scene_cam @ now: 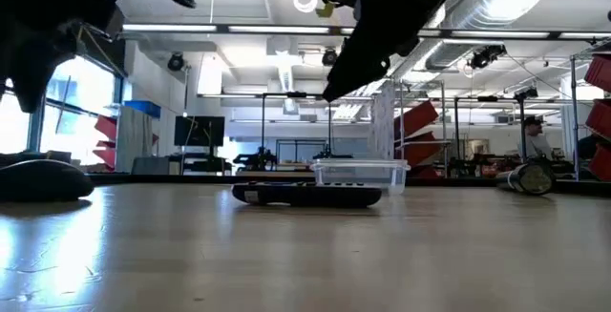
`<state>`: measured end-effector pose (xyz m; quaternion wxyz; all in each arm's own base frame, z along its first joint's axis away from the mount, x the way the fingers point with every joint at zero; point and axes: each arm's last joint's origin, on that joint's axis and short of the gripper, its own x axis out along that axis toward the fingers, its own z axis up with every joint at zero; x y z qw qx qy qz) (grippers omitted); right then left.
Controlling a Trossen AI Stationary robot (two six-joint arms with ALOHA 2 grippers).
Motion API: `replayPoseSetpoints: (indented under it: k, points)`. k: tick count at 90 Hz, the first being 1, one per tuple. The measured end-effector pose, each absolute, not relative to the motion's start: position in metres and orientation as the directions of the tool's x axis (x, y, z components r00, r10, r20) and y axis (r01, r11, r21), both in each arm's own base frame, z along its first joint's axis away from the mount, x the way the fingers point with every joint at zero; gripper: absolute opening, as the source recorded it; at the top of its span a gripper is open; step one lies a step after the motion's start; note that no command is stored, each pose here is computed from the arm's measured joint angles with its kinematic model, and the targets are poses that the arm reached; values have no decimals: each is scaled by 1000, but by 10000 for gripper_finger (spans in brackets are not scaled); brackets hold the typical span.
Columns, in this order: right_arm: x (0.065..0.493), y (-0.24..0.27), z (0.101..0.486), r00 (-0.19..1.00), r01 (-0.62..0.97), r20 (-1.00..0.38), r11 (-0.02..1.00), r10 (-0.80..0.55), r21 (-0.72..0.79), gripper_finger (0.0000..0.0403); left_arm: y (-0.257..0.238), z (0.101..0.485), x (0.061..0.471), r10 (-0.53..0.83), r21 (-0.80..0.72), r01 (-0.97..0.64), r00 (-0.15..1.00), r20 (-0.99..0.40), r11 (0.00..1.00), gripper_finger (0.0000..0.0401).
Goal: Insert battery
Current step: Insert the black battery into the computer mouse
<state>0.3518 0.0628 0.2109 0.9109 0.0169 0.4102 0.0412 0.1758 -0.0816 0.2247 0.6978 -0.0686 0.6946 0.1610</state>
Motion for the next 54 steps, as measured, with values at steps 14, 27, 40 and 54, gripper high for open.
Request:
replayPoseSetpoints:
  k: [14, 27, 40, 54]
  points:
    - [352, 58, 210, 653, -47, -753, 997, 79, 64, 229, -74, 210, 174, 114, 112, -284, -9, -993, 952, 291]
    - [352, 57, 210, 655, -39, -752, 997, 77, 68, 229, -69, 197, 176, 89, 86, -189, 9, -996, 978, 302]
    - [352, 57, 210, 655, -29, -751, 997, 75, 74, 229, -62, 192, 177, 101, 99, -151, 3, -995, 984, 303]
    - [352, 57, 210, 655, -23, -751, 997, 75, 80, 229, -58, 186, 179, 86, 84, -100, 26, -996, 991, 303]
